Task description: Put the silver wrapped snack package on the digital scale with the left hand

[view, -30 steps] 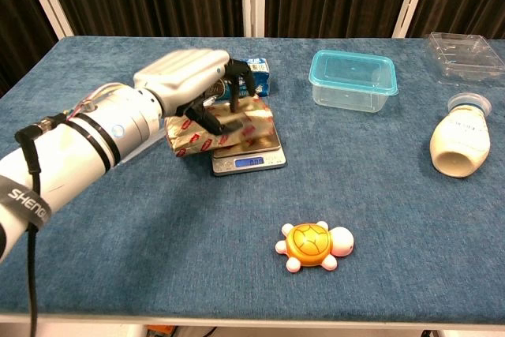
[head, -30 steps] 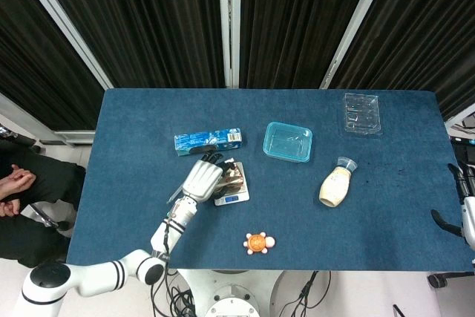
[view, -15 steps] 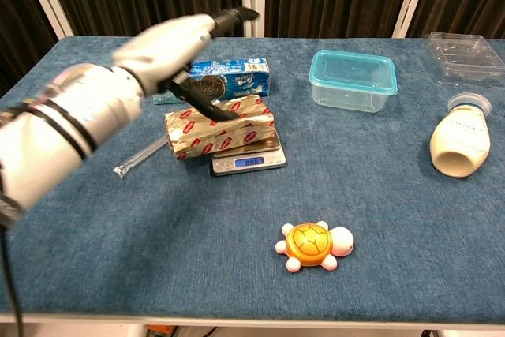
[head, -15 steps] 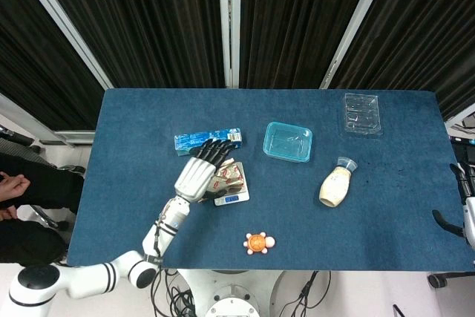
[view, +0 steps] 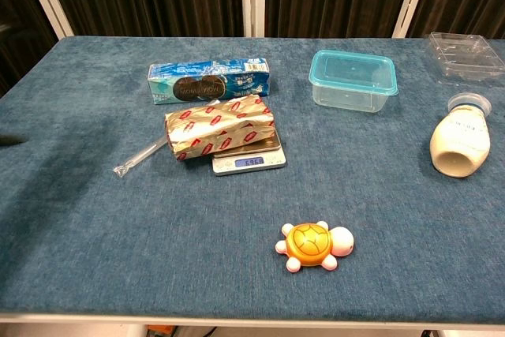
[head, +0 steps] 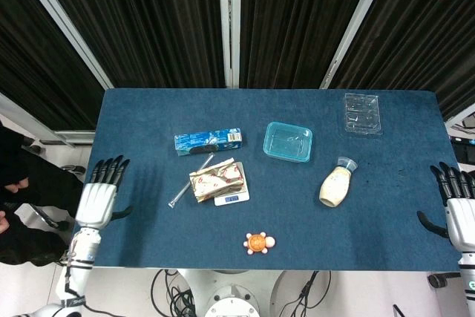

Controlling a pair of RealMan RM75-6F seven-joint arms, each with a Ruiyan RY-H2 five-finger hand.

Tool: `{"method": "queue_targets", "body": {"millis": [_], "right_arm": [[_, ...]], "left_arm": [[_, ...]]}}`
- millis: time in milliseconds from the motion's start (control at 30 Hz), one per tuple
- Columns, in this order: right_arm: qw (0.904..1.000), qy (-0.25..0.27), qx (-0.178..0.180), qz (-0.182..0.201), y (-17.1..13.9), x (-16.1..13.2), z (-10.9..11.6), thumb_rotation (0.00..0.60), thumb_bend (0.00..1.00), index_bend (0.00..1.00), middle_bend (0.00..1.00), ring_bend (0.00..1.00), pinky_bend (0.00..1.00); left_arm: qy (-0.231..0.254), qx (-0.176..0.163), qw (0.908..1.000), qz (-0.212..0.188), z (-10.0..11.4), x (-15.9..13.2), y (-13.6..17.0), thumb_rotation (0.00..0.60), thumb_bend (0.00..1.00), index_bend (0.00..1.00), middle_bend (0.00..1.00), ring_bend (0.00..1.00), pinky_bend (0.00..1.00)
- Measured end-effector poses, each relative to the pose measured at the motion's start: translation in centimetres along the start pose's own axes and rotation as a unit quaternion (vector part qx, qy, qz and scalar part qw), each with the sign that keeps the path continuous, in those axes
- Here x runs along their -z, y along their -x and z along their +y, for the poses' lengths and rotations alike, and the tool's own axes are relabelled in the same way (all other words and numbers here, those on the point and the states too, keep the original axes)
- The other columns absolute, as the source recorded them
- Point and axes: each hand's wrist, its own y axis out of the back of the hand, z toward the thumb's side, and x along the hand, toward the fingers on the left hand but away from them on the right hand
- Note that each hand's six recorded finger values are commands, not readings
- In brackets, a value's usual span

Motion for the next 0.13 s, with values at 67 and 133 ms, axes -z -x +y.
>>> {"method": "queue_targets", "body": {"millis": [67,133], "right_arm": [[1.0,-0.004,0.001,0.008,0.0,-0.3,-0.2,0.6,0.15,0.0,0.0,0.0,0.0],[0.9999,-0.009,0.001,0.013,-0.1,-0.5,-0.4,0.6,0.13,0.0,0.0,0.0,0.0]], "left_arm": [[0.004,0.002,0.9999,0.015,-0.1,1.8,1.3,0.6,0.12,0.0,0.0,0.0,0.0],[0.003,0.002,0.9994,0.035,-0.2,3.9,2.9,0.6,0.12,0.0,0.0,0.0,0.0]]}}
